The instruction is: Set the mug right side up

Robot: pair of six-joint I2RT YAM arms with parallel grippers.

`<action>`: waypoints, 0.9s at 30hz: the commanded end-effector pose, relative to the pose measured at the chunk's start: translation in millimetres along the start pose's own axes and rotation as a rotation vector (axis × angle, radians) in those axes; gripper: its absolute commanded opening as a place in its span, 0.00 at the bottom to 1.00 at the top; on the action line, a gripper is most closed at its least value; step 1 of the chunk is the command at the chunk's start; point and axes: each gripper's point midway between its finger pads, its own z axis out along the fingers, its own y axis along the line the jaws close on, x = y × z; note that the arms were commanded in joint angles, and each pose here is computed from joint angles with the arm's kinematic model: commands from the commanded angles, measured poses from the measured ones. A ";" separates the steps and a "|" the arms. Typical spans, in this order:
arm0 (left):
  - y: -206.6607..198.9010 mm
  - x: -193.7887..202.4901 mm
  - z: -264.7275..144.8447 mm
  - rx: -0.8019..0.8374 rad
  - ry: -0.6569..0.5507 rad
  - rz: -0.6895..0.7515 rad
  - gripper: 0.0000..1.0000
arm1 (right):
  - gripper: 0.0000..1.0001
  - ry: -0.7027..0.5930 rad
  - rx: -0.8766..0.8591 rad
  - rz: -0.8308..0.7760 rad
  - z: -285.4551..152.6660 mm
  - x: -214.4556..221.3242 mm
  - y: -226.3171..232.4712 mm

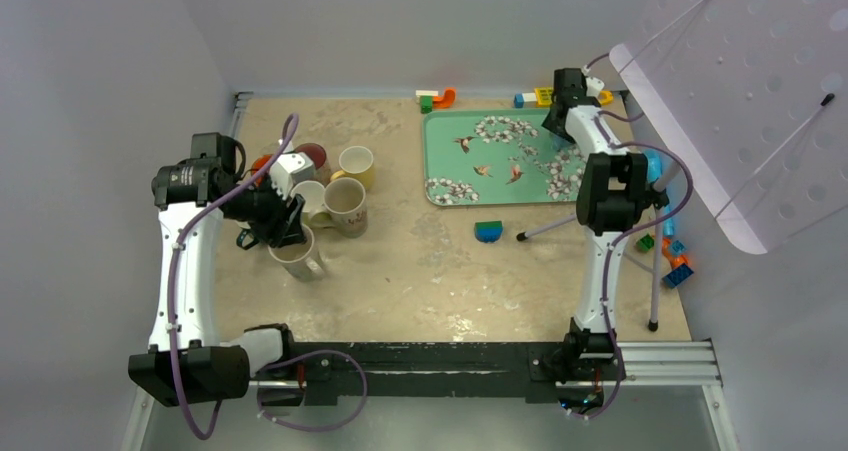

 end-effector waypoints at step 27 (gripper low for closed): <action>-49.9 -144.2 -51.7 0.346 -0.541 -0.183 0.69 | 0.00 -0.461 -1.230 -0.138 -399.6 -40.2 169.9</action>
